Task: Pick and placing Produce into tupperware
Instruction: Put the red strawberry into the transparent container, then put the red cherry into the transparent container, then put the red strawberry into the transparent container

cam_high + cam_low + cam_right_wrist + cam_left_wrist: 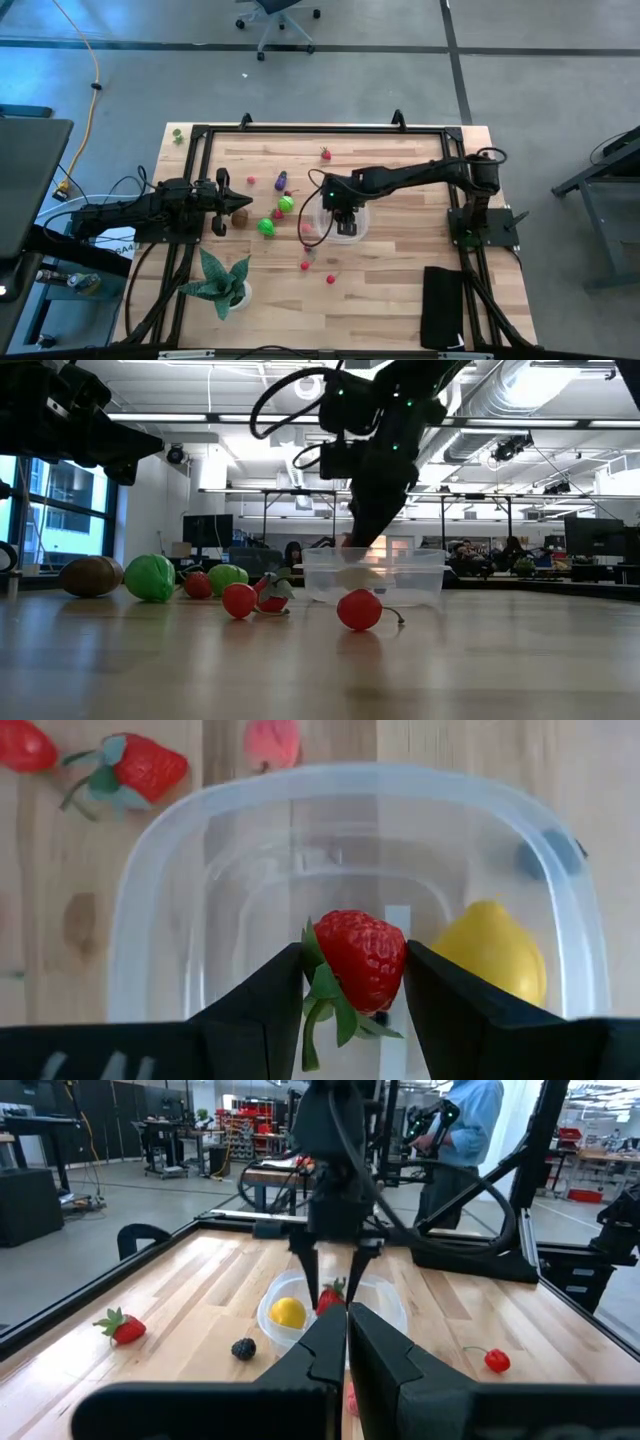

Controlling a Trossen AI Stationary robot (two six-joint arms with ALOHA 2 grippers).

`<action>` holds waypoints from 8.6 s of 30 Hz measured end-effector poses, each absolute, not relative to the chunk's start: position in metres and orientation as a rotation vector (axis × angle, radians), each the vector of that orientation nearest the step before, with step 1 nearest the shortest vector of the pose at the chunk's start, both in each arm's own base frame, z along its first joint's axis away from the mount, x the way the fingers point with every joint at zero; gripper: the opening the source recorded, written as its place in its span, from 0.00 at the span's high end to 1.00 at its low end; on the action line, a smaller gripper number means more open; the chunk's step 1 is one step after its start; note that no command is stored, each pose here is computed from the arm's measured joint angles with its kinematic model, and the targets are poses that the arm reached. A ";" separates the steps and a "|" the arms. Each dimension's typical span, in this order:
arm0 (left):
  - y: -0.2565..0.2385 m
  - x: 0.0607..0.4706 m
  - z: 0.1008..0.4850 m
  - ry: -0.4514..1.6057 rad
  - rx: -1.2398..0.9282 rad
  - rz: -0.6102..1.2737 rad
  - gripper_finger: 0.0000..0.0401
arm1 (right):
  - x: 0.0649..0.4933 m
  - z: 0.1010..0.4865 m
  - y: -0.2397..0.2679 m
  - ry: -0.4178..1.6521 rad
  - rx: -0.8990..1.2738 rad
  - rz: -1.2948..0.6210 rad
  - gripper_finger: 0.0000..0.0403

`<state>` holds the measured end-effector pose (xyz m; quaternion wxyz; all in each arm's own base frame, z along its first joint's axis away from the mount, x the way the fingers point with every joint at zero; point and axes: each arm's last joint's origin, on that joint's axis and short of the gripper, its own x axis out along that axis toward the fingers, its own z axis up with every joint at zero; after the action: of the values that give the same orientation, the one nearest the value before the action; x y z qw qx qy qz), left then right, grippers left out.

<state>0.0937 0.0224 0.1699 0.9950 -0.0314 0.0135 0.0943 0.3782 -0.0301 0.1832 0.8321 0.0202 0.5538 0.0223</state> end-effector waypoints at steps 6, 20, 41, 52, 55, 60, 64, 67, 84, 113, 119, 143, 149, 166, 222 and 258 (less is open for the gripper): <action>0.022 0.094 0.170 0.028 -0.063 0.188 0.99 | 0.382 0.165 -0.030 1.218 0.063 0.084 0.64; 0.022 0.094 0.170 0.027 -0.063 0.189 0.99 | 0.383 0.163 -0.029 1.219 0.045 0.078 0.63; 0.022 0.094 0.170 0.027 -0.063 0.188 0.99 | 0.378 0.174 -0.026 1.223 0.049 0.049 0.51; 0.022 0.094 0.170 0.028 -0.063 0.189 0.99 | 0.338 0.247 0.004 1.164 0.051 -0.094 0.51; 0.022 0.094 0.170 0.028 -0.063 0.189 0.99 | 0.324 0.265 0.021 1.136 0.056 -0.154 0.51; 0.022 0.094 0.170 0.027 -0.063 0.189 0.99 | 0.311 0.276 0.066 1.076 0.056 -0.192 0.51; 0.022 0.094 0.170 0.027 -0.063 0.189 0.99 | 0.313 0.268 0.116 1.009 0.053 -0.109 0.51; 0.022 0.094 0.170 0.027 -0.063 0.189 0.99 | 0.322 0.254 0.153 0.912 -0.010 -0.030 0.51; 0.022 0.094 0.170 0.027 -0.063 0.189 0.99 | 0.373 0.162 0.173 0.928 -0.106 0.076 0.51; 0.022 0.094 0.170 0.027 -0.063 0.188 0.99 | 0.381 0.135 0.155 1.073 -0.032 0.129 0.52; 0.022 0.094 0.170 0.027 -0.062 0.189 0.99 | 0.381 0.135 0.155 1.073 -0.031 0.131 0.60; 0.022 0.094 0.170 0.028 -0.063 0.189 0.99 | 0.374 0.176 0.147 0.986 -0.054 0.111 0.76; 0.022 0.094 0.170 0.027 -0.063 0.189 0.99 | 0.354 0.229 0.131 0.900 -0.151 -0.018 0.76; 0.022 0.094 0.170 0.027 -0.063 0.189 0.99 | 0.343 0.226 0.008 1.252 0.074 -0.206 0.76; 0.022 0.094 0.170 0.028 -0.063 0.189 0.99 | 0.347 0.203 -0.028 1.359 0.111 -0.147 0.60; 0.022 0.094 0.170 0.027 -0.063 0.189 0.99 | 0.402 0.213 -0.234 1.113 0.316 -0.399 0.42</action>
<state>0.0937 0.0224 0.1699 0.9950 -0.0314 0.0136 0.0942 0.4025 -0.2341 0.2131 0.8186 0.1483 0.5223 -0.1872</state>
